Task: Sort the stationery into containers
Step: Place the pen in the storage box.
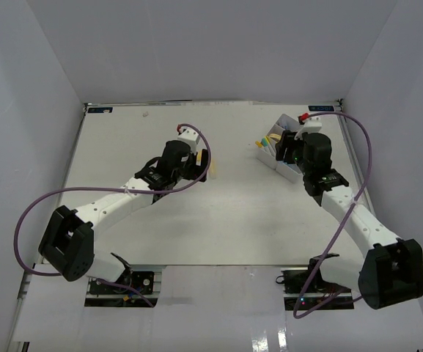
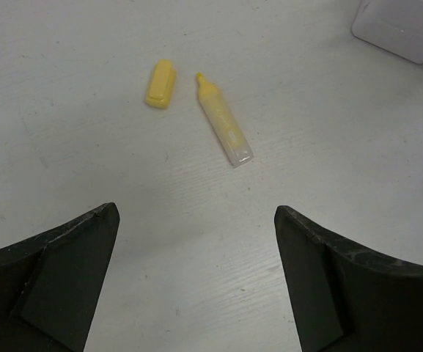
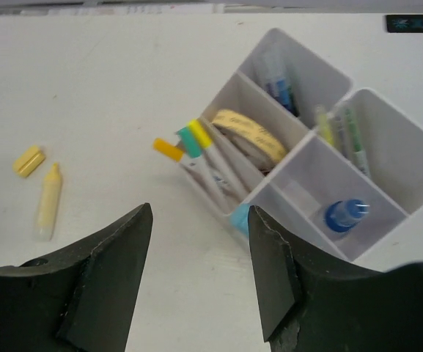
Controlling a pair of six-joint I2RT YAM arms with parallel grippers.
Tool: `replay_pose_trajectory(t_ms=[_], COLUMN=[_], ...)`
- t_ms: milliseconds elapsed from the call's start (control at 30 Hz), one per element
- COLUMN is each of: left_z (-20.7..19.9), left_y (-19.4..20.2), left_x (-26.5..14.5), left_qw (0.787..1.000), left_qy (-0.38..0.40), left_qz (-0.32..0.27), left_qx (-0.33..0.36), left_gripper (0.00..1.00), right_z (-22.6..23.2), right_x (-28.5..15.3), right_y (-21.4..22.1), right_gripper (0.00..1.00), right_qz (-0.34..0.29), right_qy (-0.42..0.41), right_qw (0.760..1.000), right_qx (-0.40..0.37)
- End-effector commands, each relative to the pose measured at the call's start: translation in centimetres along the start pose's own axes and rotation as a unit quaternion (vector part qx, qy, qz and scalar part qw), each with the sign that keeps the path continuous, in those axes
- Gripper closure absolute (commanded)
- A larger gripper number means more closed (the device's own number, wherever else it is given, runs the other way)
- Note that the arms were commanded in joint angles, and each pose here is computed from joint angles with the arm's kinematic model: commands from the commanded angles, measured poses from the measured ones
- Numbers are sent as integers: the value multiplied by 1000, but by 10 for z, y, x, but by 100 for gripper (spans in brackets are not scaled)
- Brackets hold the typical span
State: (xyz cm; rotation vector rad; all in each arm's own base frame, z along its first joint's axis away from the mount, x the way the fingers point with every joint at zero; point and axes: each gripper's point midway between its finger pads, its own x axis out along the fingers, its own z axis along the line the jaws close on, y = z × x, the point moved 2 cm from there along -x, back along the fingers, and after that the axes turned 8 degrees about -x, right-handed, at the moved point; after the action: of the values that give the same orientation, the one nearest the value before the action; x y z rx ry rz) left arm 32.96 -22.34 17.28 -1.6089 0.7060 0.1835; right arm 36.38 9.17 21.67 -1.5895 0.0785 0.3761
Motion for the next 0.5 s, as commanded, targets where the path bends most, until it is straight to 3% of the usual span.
replay_pose_trajectory(t_ms=[0,233,400,467], left_z=[6,39,59,62], left_y=[-30,-45,-52,-53], left_x=[-9,-12,-12,-13], left_qw=[999,996,993,992], left_qy=[-12,-35,-47,-51], left_qz=[-40,-56,-61,-62], left_qx=[-21,-64,-92,-97], left_gripper=[2,2,2,2], right_z=[44,135,179,193], right_x=[-15,-13,7,20], right_y=[-20,3,8,29], right_gripper=[38,37,37,37], right_qz=[-2,81,120,155], right_qy=[-63,-160,-174,-169], right_qw=[997,982,975,970], right_qx=[-33,-60,-68,-79])
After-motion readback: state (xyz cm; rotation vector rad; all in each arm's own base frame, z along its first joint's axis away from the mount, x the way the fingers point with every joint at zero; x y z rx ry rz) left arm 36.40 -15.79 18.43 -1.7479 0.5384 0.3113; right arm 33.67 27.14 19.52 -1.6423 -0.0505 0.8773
